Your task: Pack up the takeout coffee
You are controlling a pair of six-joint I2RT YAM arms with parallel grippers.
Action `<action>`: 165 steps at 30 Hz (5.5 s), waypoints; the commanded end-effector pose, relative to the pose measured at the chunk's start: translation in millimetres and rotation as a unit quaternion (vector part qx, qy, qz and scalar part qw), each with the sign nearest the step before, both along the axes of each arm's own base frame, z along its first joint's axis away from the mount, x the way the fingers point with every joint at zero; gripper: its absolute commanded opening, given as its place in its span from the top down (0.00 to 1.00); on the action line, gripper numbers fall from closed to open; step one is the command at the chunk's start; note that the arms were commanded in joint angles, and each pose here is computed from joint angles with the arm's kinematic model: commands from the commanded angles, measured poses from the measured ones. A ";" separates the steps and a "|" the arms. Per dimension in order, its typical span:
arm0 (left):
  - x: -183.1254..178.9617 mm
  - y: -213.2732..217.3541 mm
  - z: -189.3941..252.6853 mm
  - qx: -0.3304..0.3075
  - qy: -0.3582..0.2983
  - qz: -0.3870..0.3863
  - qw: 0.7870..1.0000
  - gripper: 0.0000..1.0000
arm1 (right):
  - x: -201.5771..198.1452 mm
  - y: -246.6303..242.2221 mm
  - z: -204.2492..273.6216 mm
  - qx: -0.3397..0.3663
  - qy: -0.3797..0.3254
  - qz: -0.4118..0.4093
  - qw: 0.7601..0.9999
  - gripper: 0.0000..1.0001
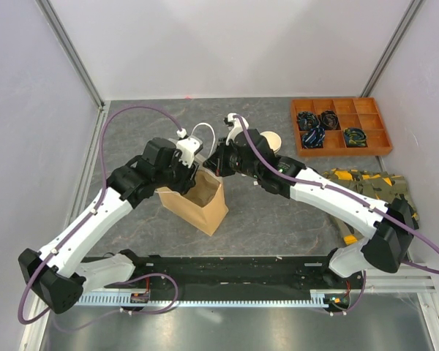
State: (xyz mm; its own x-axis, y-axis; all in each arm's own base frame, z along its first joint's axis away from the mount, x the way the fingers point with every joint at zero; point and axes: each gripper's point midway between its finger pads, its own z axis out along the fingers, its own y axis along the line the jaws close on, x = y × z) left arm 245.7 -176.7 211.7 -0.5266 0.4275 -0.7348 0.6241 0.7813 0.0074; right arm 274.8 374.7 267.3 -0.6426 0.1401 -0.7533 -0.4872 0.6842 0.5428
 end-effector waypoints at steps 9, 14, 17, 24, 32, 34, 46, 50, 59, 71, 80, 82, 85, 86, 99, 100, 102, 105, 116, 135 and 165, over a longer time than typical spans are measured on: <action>-4.3 9.6 -53.2 0.043 0.015 -0.002 0.999 0.92 | -4.0 -14.6 4.7 0.001 -0.016 -0.017 1.000 1.00; -2.2 -6.9 -2.1 0.003 0.015 -0.006 1.000 0.93 | -8.7 -9.3 15.6 -0.009 -0.048 -0.005 0.999 1.00; -8.6 -13.3 18.4 -0.009 0.026 -0.015 0.999 0.92 | -16.0 -4.5 19.8 -0.017 -0.068 0.004 0.998 1.00; -20.9 -3.5 8.2 0.023 0.042 -0.012 0.999 0.92 | -16.5 -5.2 23.7 -0.030 -0.094 -0.011 0.995 1.00; -16.5 -6.3 -0.5 0.029 0.068 0.014 0.997 0.93 | -28.1 -3.2 28.6 -0.055 -0.142 -0.008 0.988 1.00; -16.7 -5.1 -2.9 0.028 0.070 0.022 0.997 0.92 | -27.0 -5.3 29.2 -0.065 -0.153 -0.013 0.986 1.00; -25.3 -3.3 25.0 -0.020 0.042 0.033 0.998 0.92 | -32.2 -11.6 27.1 -0.090 -0.194 -0.020 0.977 1.00; -15.3 -12.9 42.0 -0.053 0.043 0.064 0.996 0.93 | -35.2 -10.1 31.3 -0.089 -0.206 -0.026 0.974 1.00; -2.6 -26.0 35.7 -0.110 0.047 0.112 0.986 0.94 | -41.1 -6.0 32.0 -0.091 -0.210 -0.025 0.973 1.00; -11.6 -24.3 -0.8 -0.128 0.012 0.074 0.989 0.98 | -43.9 -4.6 30.7 -0.070 -0.177 -0.030 0.981 1.00; -31.3 -24.8 -0.1 -0.099 -0.016 -0.015 0.995 0.98 | -36.6 -9.5 23.7 -0.037 -0.112 -0.030 0.993 1.00; -31.2 -22.6 -6.6 -0.079 -0.008 -0.016 0.997 0.98 | -40.9 -6.0 26.3 -0.017 -0.094 -0.011 0.995 1.00; -33.5 -20.6 -8.5 -0.063 -0.002 -0.022 0.998 0.98 | -48.7 -1.6 28.4 0.000 -0.080 0.012 0.997 1.00; -34.3 -19.5 -9.9 -0.058 -0.002 -0.023 0.998 0.98 | -50.3 -1.3 25.4 0.000 -0.077 0.015 0.997 1.00; -43.0 -9.4 -15.7 -0.002 -0.010 -0.049 0.999 0.98 | -48.1 -5.0 32.2 0.032 -0.056 0.024 0.998 1.00; -45.3 -7.8 -14.7 0.003 -0.007 -0.052 0.999 0.98 | -47.7 -5.5 31.2 0.033 -0.053 0.023 0.998 1.00; -45.8 -6.0 -15.5 0.010 -0.006 -0.055 0.998 0.98 | -45.7 -6.9 30.0 0.041 -0.040 0.022 0.998 1.00; -47.7 -4.9 -23.6 0.022 0.007 -0.059 0.998 0.98 | -44.5 -6.7 28.0 0.047 -0.031 0.025 0.998 1.00; -44.3 -9.3 -44.5 0.064 0.052 -0.068 0.994 0.98 | -28.2 -19.8 24.4 0.049 -0.026 0.001 0.998 1.00; -54.1 -4.8 -70.1 0.140 0.140 -0.091 0.976 0.98 | 21.6 -77.2 36.9 -0.032 -0.115 -0.166 0.979 1.00; -64.9 25.3 -124.8 0.282 0.246 -0.109 0.921 0.98 | 27.6 -98.4 59.5 -0.043 -0.183 -0.193 0.963 1.00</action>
State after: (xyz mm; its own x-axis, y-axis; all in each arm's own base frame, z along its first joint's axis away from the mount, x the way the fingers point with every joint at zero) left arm 224.7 -208.0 115.6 -0.6030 0.6920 -0.3969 0.7479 0.6634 0.0204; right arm 290.3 290.7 265.0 -0.3995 0.0934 -0.9119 -0.3610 0.8984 0.2502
